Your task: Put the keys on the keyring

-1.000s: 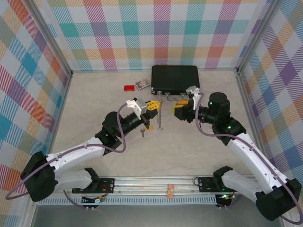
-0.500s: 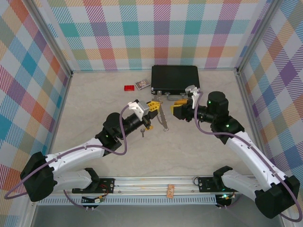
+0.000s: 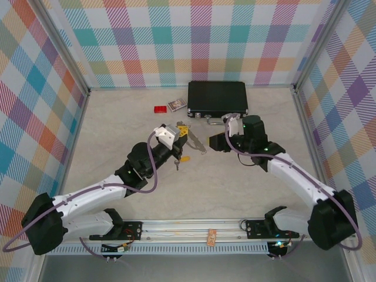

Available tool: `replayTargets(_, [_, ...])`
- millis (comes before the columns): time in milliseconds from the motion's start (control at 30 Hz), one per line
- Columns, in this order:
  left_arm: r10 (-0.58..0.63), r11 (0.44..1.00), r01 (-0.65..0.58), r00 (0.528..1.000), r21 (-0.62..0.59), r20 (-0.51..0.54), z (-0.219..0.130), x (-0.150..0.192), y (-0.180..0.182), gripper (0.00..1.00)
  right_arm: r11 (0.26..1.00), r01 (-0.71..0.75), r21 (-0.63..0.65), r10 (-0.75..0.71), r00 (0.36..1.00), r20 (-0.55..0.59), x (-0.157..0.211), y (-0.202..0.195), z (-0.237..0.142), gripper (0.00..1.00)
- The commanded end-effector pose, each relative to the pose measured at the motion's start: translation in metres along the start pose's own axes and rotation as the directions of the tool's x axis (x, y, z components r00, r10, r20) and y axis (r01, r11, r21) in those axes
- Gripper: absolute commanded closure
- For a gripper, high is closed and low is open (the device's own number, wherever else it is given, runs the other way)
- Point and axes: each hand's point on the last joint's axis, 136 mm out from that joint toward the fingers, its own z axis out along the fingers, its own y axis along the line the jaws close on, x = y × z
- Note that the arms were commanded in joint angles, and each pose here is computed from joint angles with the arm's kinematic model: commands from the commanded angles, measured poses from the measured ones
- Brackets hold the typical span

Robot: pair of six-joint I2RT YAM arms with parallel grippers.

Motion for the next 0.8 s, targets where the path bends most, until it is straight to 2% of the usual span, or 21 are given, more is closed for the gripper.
replayTargets(0, [-0.041, 0.986, 0.043, 0.999, -0.161, 0.021, -0.016, -0.004, 0.036, 1.00, 0.999, -0.032, 0.010, 0.033, 0.999, -0.030, 0.010, -0.009, 0.018, 0.59])
replayTargets(133, [-0.055, 0.954, 0.051, 0.998, -0.296, -0.006, -0.037, 0.009, 0.066, 1.00, 1.000, -0.020, -0.003, 0.020, 0.993, -0.115, 0.028, -0.006, 0.050, 0.60])
replayTargets(267, [-0.053, 0.933, 0.046, 0.999, -0.358, -0.010, -0.057, 0.017, 0.080, 1.00, 1.000, 0.021, -0.013, -0.024, 0.978, -0.207, 0.041, -0.002, 0.084, 0.62])
replayTargets(533, [-0.029, 0.912, 0.012, 0.999, -0.410, -0.034, -0.078, 0.038, 0.089, 0.99, 0.995, 0.090, -0.037, -0.097, 0.922, -0.376, 0.058, 0.008, 0.142, 0.62])
replayTargets(767, [-0.010, 0.899, 0.012, 1.000, -0.438, 0.007, -0.090, 0.034, 0.095, 0.99, 0.993, 0.120, -0.019, -0.114, 0.865, -0.489, 0.077, -0.003, 0.176, 0.62])
